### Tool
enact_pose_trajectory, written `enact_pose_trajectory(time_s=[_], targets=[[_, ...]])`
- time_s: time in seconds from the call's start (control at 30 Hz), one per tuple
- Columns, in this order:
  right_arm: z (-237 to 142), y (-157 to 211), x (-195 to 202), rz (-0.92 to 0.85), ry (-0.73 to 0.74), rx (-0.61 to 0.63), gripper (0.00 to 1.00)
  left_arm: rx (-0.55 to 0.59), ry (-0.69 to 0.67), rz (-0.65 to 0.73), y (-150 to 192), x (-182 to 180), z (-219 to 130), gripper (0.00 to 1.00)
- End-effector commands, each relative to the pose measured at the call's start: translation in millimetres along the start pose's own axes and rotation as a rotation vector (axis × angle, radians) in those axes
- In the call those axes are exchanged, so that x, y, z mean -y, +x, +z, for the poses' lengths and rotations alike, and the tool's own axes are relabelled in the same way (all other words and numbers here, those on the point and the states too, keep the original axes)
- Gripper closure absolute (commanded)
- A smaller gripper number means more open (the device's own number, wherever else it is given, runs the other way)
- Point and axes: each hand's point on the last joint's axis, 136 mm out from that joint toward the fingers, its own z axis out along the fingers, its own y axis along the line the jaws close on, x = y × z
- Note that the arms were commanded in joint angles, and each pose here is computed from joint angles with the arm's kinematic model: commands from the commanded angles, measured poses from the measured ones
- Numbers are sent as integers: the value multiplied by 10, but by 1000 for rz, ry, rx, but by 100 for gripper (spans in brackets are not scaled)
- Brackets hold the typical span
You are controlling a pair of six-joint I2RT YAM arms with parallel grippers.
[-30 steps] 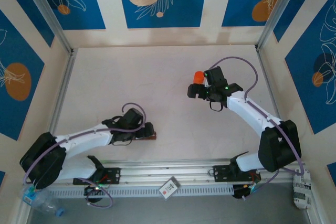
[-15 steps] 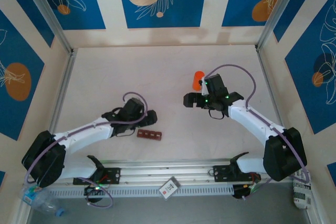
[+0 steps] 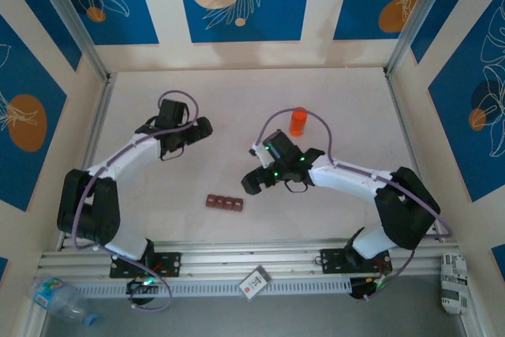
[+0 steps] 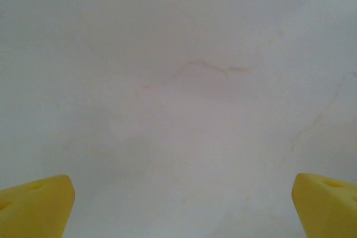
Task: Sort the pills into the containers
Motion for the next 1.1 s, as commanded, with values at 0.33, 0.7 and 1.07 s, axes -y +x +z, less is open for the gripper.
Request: enact_pose_trajectory(time_s=[0.33,0.7,1.07], targets=[[401,94,-773,-367,-70,-77,1,-6,42,-90,-293,-38,162,0],[698,118,-906,-446,-73,-136,1,25,62,-137,-372,-55,163,0],[856,36,-674,-418,-13,-145,1,35,83,-142,-421,-14,152,0]])
